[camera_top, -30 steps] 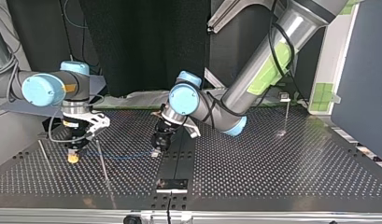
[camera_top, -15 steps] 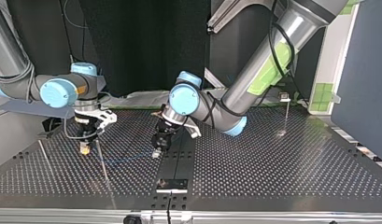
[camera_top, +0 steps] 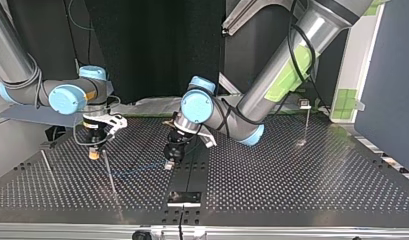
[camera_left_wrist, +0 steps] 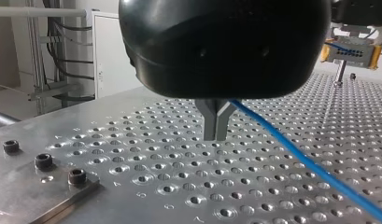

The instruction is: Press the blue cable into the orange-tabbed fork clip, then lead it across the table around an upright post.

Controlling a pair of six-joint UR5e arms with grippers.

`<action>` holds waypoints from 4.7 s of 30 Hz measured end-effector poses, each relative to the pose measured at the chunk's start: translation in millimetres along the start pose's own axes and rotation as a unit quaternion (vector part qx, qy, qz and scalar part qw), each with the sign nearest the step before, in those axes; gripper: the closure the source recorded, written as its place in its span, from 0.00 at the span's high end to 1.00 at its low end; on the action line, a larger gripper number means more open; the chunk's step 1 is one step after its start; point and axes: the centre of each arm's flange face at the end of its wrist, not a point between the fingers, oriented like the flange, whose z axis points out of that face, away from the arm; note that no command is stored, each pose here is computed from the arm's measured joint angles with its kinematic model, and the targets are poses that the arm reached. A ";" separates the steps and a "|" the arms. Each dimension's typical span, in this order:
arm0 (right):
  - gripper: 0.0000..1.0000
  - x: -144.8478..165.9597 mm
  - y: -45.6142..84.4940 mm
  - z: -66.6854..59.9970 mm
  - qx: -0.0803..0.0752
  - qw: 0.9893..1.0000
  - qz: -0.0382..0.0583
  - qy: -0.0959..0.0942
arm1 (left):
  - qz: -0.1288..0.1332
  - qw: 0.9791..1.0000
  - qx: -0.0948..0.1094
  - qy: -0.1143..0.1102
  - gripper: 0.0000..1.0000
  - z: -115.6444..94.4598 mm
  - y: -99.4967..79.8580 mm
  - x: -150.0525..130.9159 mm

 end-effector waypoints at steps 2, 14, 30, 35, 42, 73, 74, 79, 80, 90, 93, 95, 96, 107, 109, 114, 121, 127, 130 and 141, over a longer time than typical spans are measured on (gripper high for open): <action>0.00 -1.8 0.3 0.2 0.000 1.000 -0.001 -0.001 | 0.000 1.000 -0.002 0.000 0.16 -0.1 0.3 -0.1; 0.00 -9.7 1.8 2.0 -0.002 1.000 -0.008 -0.007 | 0.012 1.000 -0.019 -0.003 0.22 -1.7 2.4 0.3; 0.00 -14.5 3.4 4.0 -0.004 1.000 -0.010 -0.008 | 0.023 0.999 -0.040 -0.002 0.90 -4.2 4.8 1.5; 0.00 -20.5 3.1 5.1 -0.003 1.000 -0.012 -0.013 | 0.021 0.999 -0.040 -0.001 0.93 -4.4 4.5 1.6; 0.00 -34.5 4.3 7.0 -0.004 1.000 -0.016 -0.023 | 0.021 0.999 -0.040 -0.001 0.93 -4.5 4.5 1.7; 0.00 -79.9 16.6 11.9 -0.012 0.997 -0.039 -0.058 | 0.021 0.999 -0.040 -0.002 0.93 -4.4 4.5 1.7; 0.00 -80.4 16.7 12.0 -0.012 0.997 -0.039 -0.059 | 0.021 0.999 -0.040 -0.002 0.93 -4.4 4.5 1.8; 0.00 -84.9 17.1 12.0 -0.012 0.997 -0.043 -0.062 | 0.021 0.999 -0.040 -0.002 0.93 -4.5 4.2 1.8; 0.00 -87.3 17.6 11.6 -0.012 0.997 -0.044 -0.064 | 0.021 0.999 -0.040 -0.002 0.93 -4.5 4.1 1.8; 0.00 -95.0 21.9 10.5 -0.015 0.996 -0.046 -0.069 | 0.020 0.999 -0.040 -0.002 0.93 -4.4 4.2 1.7; 0.00 -95.4 22.4 10.7 -0.016 0.996 -0.047 -0.069 | 0.020 0.999 -0.040 -0.002 0.93 -4.4 4.2 1.7; 0.00 -96.0 23.1 10.7 -0.016 0.996 -0.047 -0.070 | 0.020 0.999 -0.040 -0.001 0.93 -4.5 4.2 1.6; 0.00 -96.5 23.5 10.4 -0.016 0.996 -0.048 -0.071 | 0.020 0.999 -0.040 -0.001 0.93 -4.5 4.3 1.6; 0.00 -109.6 31.1 8.1 -0.021 0.996 -0.048 -0.074 | 0.020 0.999 -0.040 -0.001 0.93 -4.5 4.4 1.6; 0.00 -114.1 32.1 8.4 -0.022 0.996 -0.048 -0.078 | 0.020 0.999 -0.040 -0.001 0.93 -4.5 4.4 1.8; 0.00 -129.7 34.2 9.3 -0.023 0.995 -0.049 -0.089 | 0.020 0.999 -0.040 -0.001 0.93 -4.5 4.5 1.6; 0.00 -143.2 35.8 10.6 -0.025 0.994 -0.049 -0.095 | 0.020 0.999 -0.040 -0.001 0.93 -4.5 4.6 1.8; 0.00 -155.1 38.9 12.1 -0.027 0.993 -0.048 -0.100 | 0.019 0.999 -0.041 -0.001 0.93 -4.5 4.7 1.7; 0.00 -162.6 41.7 12.6 -0.028 0.993 -0.048 -0.106 | 0.019 0.999 -0.040 -0.001 0.93 -4.6 4.4 1.9; 0.00 -213.1 59.6 12.8 -0.053 0.988 -0.047 -0.140 | 0.018 0.999 -0.040 -0.001 0.93 -4.6 4.5 1.9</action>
